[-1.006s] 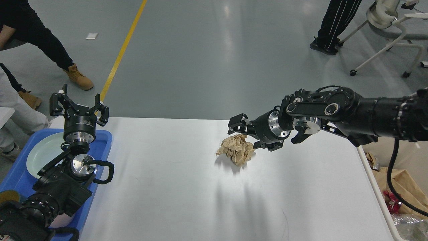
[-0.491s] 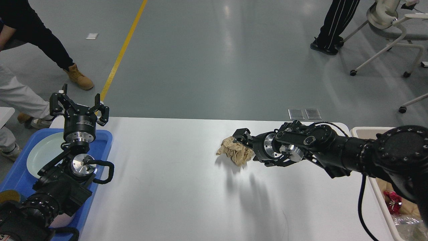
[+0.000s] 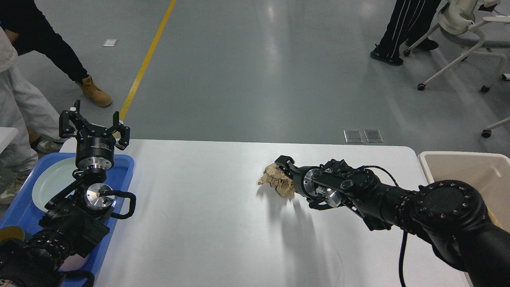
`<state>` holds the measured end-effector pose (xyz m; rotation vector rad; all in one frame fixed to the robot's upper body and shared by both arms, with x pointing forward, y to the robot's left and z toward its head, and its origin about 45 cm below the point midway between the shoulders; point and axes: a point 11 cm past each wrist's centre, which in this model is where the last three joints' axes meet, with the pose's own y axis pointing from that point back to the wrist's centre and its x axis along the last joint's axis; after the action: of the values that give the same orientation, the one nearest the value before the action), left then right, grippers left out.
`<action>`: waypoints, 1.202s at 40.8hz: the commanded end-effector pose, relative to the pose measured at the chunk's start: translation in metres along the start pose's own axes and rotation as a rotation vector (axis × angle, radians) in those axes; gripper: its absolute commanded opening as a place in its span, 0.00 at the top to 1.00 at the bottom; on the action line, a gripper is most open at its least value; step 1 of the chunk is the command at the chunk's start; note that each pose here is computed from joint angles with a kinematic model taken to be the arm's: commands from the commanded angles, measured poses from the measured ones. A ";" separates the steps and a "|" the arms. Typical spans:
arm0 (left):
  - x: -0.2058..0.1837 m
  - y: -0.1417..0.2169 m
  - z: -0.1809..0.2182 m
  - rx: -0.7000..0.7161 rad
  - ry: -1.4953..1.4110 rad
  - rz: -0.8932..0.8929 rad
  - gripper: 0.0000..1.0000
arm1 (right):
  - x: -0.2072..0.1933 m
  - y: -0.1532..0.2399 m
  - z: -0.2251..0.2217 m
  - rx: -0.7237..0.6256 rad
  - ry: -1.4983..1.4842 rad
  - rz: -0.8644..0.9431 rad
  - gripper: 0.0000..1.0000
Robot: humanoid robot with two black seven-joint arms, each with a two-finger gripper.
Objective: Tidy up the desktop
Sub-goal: 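Lower the right gripper and grasp the beige napkin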
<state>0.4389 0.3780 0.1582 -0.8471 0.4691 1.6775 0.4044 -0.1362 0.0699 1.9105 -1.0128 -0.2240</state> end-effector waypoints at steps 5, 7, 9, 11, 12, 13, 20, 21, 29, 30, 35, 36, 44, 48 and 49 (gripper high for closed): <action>0.000 0.000 0.000 -0.001 0.000 0.000 0.04 | 0.002 -0.003 0.001 0.000 -0.019 0.018 0.00; 0.001 0.000 0.000 0.001 0.000 0.001 0.03 | 0.002 -0.004 0.003 -0.003 -0.027 0.025 0.00; 0.000 0.000 0.000 0.000 0.000 0.000 0.03 | 0.001 -0.005 0.004 -0.004 -0.031 0.024 0.00; 0.000 0.000 0.000 0.000 0.000 0.000 0.04 | -0.002 -0.006 0.007 -0.007 -0.038 0.018 0.00; 0.000 0.000 0.000 0.000 0.000 0.000 0.04 | -0.003 -0.006 0.008 -0.009 -0.041 0.015 0.00; 0.000 0.000 0.000 0.000 0.000 0.000 0.03 | -0.004 -0.006 0.008 -0.009 -0.043 0.014 0.00; 0.000 0.000 0.000 0.000 0.000 0.000 0.04 | -0.016 -0.009 0.007 0.027 -0.047 -0.006 0.12; 0.001 0.000 0.000 0.001 0.000 0.001 0.03 | -0.017 -0.009 0.006 0.036 -0.048 -0.003 0.16; 0.000 0.000 0.000 0.000 0.000 0.000 0.03 | -0.024 -0.011 0.009 0.045 -0.054 0.054 0.28; 0.001 0.000 0.000 0.001 0.000 0.001 0.03 | -0.025 -0.012 0.010 0.043 -0.054 0.065 0.28; 0.000 0.000 0.000 -0.001 0.000 0.000 0.04 | -0.037 -0.013 0.017 0.042 -0.039 0.081 0.43; 0.001 0.000 0.000 0.001 0.000 0.001 0.04 | -0.040 -0.013 0.016 0.051 -0.027 0.074 0.48; 0.000 0.000 0.000 0.000 0.000 0.000 0.03 | -0.053 -0.013 0.017 0.069 0.075 0.049 0.81; 0.000 0.000 0.000 -0.001 0.000 0.000 0.03 | -0.060 -0.012 0.017 0.070 0.093 0.030 0.94; 0.000 0.000 0.000 0.000 0.000 0.000 0.03 | -0.061 -0.012 0.017 0.072 0.102 0.027 0.97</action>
<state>0.4387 0.3780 0.1580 -0.8468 0.4693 1.6779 0.3681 -0.1054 0.0377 1.9396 -1.0269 -0.0918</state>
